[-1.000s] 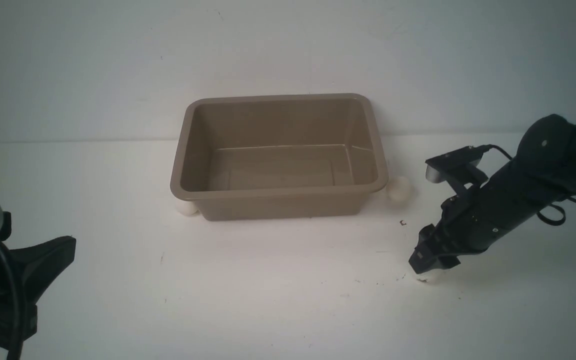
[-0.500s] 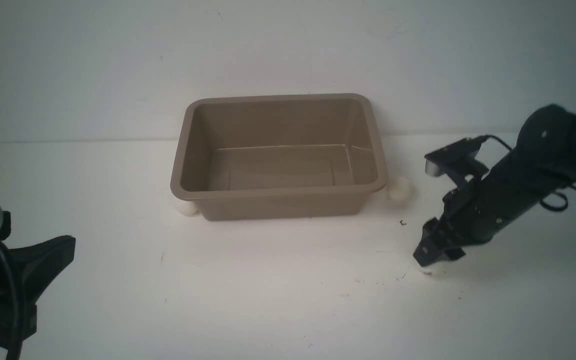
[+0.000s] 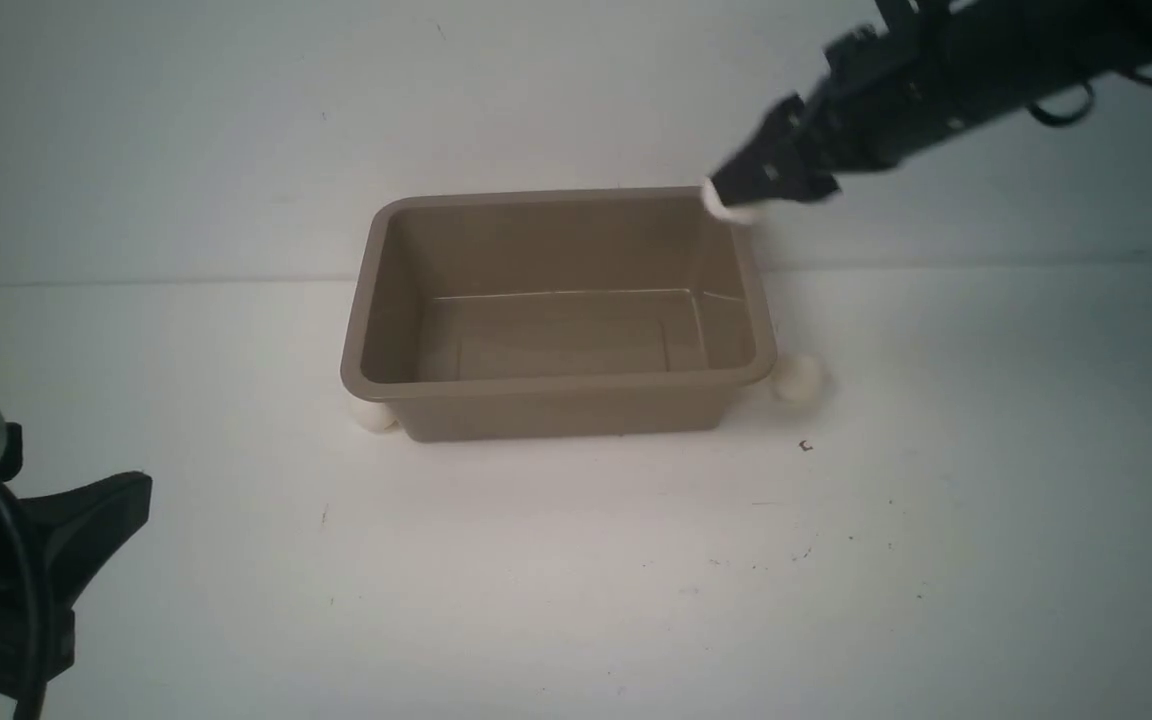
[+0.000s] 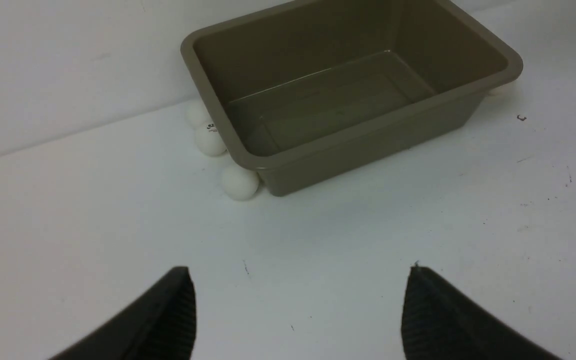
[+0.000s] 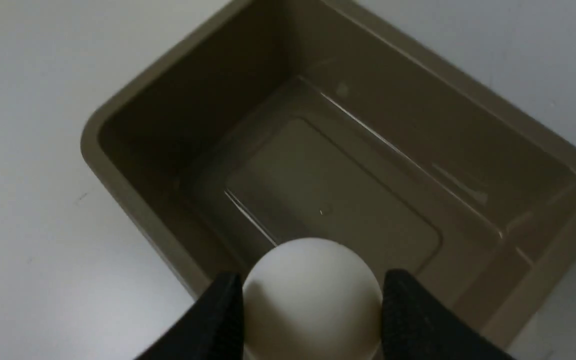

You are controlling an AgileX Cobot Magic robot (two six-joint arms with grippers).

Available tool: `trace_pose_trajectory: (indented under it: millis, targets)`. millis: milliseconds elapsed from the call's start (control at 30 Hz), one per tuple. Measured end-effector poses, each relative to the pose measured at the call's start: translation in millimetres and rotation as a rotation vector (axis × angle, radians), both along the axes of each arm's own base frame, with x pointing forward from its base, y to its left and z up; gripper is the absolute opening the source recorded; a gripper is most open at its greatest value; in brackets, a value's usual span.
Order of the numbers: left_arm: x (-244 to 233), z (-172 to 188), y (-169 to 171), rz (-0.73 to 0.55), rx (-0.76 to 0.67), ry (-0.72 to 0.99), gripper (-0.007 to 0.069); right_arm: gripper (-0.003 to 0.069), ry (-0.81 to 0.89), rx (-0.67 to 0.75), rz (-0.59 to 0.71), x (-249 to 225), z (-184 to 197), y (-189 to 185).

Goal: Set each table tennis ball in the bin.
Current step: Use the right arm to put the table tennis ball into the box, then use the right arm to clamp the table tennis ball closest to it

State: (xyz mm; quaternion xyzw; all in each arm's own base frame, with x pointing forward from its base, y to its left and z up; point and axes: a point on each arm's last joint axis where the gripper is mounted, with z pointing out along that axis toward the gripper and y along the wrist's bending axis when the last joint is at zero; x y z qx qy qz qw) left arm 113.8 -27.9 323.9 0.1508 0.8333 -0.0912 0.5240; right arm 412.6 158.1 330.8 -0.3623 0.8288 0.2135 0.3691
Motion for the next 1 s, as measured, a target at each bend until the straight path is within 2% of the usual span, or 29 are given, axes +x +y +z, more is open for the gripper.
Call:
trace_pose_trajectory:
  millis: [167, 300, 467, 633, 733, 767, 833, 1000]
  targets:
    - [0.0, 0.0, 0.0, 0.000, 0.000, 0.000, 0.0499, 0.0324, 0.043, -0.011, 0.024, 33.7, -40.5, 21.4]
    - [0.0, 0.0, 0.0, 0.000, 0.000, 0.000, 0.0499, 0.0324, 0.123, -0.035, 0.021, 57.4, -91.9, 28.7]
    - [0.0, 0.0, 0.0, 0.000, 0.000, 0.000, 0.0499, 0.0324, 0.155, -0.051, 0.024, 63.2, -113.2, 30.2]
    - [0.0, 0.0, 0.0, 0.000, 0.000, 0.000, 0.0499, 0.0347, 0.116, -0.058, 0.042, 65.2, -106.2, 30.7]
    - [0.0, 0.0, 0.0, 0.000, 0.000, 0.000, 0.0499, 0.0475, 0.086, -0.074, 0.033, 67.5, -95.9, 29.4]
    - [0.0, 0.0, 0.0, 0.000, 0.000, 0.000, 0.0499, 0.0538, 0.069, -0.087, 0.025, 68.6, -90.3, 28.2]
    - [0.0, 0.0, 0.0, 0.000, 0.000, 0.000, 0.0499, 0.0598, 0.031, -0.118, 0.010, 69.2, -76.2, 24.9]
    - [0.0, 0.0, 0.0, 0.000, 0.000, 0.000, 0.0499, 0.0638, -0.065, -0.228, -0.067, 66.1, -28.8, 8.5]
